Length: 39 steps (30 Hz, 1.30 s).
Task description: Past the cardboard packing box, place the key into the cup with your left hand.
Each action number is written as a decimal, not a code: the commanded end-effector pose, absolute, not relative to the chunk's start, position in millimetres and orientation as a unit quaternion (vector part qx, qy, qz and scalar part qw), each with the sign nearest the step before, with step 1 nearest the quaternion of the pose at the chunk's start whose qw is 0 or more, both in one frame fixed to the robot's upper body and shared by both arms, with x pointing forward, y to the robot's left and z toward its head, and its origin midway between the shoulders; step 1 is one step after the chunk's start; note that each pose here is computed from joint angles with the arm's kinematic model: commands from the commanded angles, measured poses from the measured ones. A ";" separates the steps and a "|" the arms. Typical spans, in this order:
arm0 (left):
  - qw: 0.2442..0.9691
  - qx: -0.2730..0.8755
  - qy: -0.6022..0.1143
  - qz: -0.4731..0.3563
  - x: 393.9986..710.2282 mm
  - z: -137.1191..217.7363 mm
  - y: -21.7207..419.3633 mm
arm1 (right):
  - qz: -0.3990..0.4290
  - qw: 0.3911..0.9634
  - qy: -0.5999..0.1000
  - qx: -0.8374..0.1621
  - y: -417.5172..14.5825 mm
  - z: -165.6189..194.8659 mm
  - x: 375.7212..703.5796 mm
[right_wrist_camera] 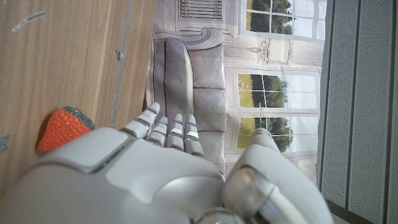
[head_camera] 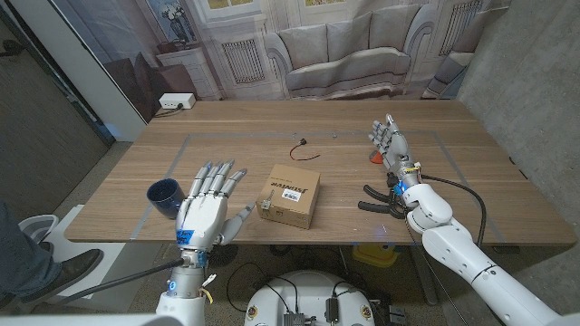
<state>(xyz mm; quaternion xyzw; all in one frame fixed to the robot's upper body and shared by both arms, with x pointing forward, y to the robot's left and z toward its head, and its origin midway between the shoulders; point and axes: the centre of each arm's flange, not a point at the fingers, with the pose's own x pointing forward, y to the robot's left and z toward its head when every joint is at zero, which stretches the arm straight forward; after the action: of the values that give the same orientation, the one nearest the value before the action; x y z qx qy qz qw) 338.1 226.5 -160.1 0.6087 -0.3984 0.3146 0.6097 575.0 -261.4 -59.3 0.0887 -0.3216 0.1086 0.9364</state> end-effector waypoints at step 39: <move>0.521 0.687 -0.385 0.331 354.0 -207.0 199.1 | 0.138 0.929 -0.319 0.127 -253.6 -72.5 581.6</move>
<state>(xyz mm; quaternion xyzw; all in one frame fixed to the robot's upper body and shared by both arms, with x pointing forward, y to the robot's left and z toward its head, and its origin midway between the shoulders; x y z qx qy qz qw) 341.7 200.5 -202.3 0.6916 -0.3739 0.3323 0.5210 581.7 -254.4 -66.2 0.1212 -0.3230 0.1381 0.9284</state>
